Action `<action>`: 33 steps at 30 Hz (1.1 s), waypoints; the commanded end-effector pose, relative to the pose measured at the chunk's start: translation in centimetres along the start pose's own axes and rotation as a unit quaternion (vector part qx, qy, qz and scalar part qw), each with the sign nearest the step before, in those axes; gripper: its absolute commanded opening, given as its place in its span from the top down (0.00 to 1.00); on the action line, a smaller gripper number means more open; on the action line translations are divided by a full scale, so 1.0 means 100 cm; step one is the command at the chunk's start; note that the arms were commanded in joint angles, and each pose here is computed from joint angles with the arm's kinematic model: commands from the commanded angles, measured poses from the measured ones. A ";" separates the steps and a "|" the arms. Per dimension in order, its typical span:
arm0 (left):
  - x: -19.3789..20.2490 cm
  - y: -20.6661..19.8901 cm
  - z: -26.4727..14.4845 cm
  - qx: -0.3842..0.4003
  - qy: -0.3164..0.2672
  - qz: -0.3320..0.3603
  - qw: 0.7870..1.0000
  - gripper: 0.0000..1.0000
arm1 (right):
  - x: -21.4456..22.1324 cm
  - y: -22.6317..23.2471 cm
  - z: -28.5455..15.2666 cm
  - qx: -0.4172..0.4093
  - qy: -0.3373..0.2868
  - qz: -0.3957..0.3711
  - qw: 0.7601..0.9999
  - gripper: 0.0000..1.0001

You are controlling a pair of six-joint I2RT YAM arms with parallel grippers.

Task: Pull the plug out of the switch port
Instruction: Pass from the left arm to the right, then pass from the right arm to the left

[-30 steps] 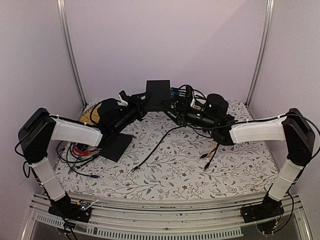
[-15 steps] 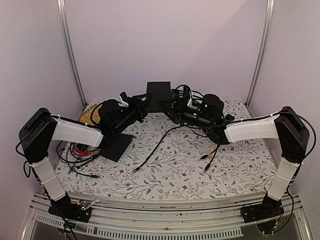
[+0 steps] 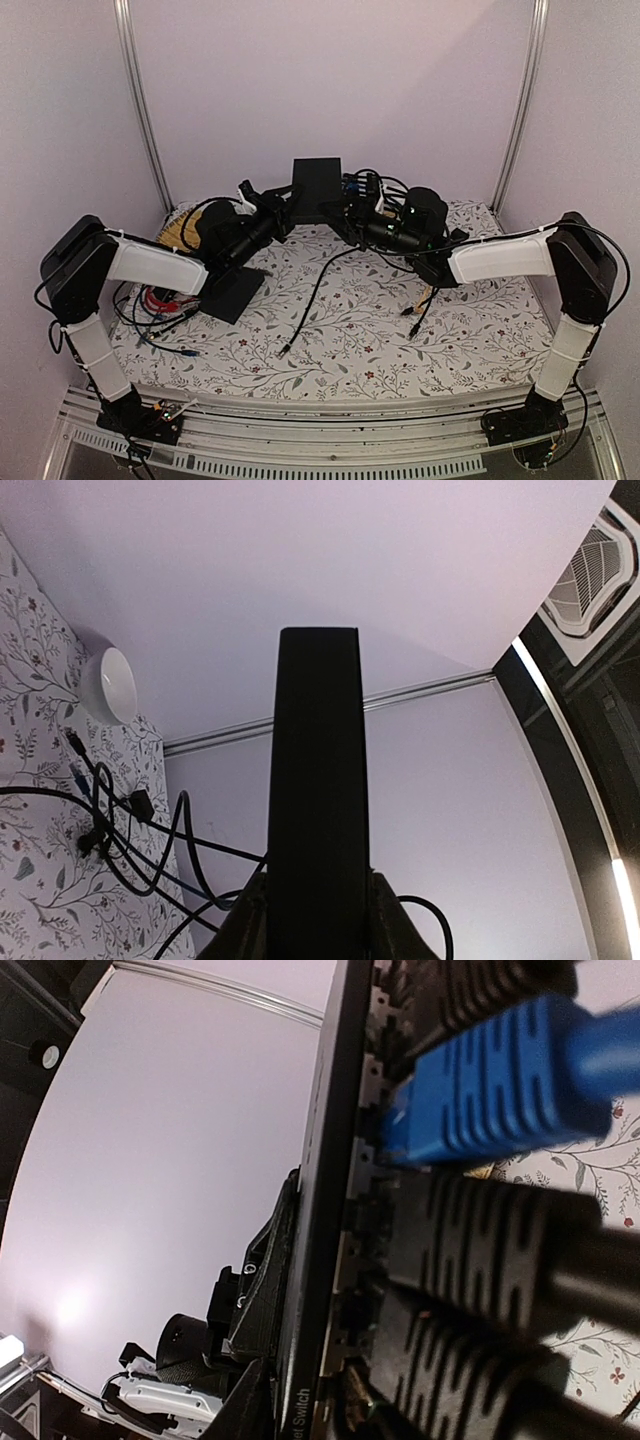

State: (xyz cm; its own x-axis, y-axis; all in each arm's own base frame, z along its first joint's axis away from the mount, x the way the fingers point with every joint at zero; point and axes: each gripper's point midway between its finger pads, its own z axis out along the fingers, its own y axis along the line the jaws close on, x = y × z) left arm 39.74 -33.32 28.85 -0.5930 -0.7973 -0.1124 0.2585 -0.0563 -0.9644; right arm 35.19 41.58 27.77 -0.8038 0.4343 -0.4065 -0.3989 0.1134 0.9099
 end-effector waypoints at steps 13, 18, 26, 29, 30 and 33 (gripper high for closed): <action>0.022 -0.064 -0.002 0.149 0.107 0.149 0.972 0.53 | -0.006 -0.019 -0.004 -0.014 0.037 -0.072 0.997 0.98; 0.030 -0.059 0.002 0.179 0.156 0.155 0.959 0.33 | -0.010 -0.020 -0.008 -0.022 0.047 -0.092 0.994 0.98; 0.027 -0.057 -0.003 0.209 0.172 0.169 0.948 0.02 | -0.019 -0.022 -0.017 -0.027 0.054 -0.111 0.992 0.98; 0.026 -0.056 -0.004 0.200 0.179 0.208 0.941 0.02 | -0.022 -0.020 -0.021 -0.029 0.054 -0.115 0.991 0.98; 0.026 -0.053 -0.004 0.190 0.181 0.222 0.939 0.02 | -0.024 -0.019 -0.023 -0.030 0.053 -0.117 0.991 0.98; 0.024 -0.048 -0.003 0.157 0.180 0.290 0.927 0.02 | -0.027 -0.018 -0.026 -0.032 0.050 -0.120 0.991 0.98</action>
State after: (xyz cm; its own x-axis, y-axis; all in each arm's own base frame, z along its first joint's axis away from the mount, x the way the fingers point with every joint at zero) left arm 38.46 -35.47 28.95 -0.6546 -0.5280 -0.5410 0.6279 0.0187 -0.7780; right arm 36.68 39.05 24.88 -0.7855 0.2819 -0.5510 -0.5303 0.1525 0.8340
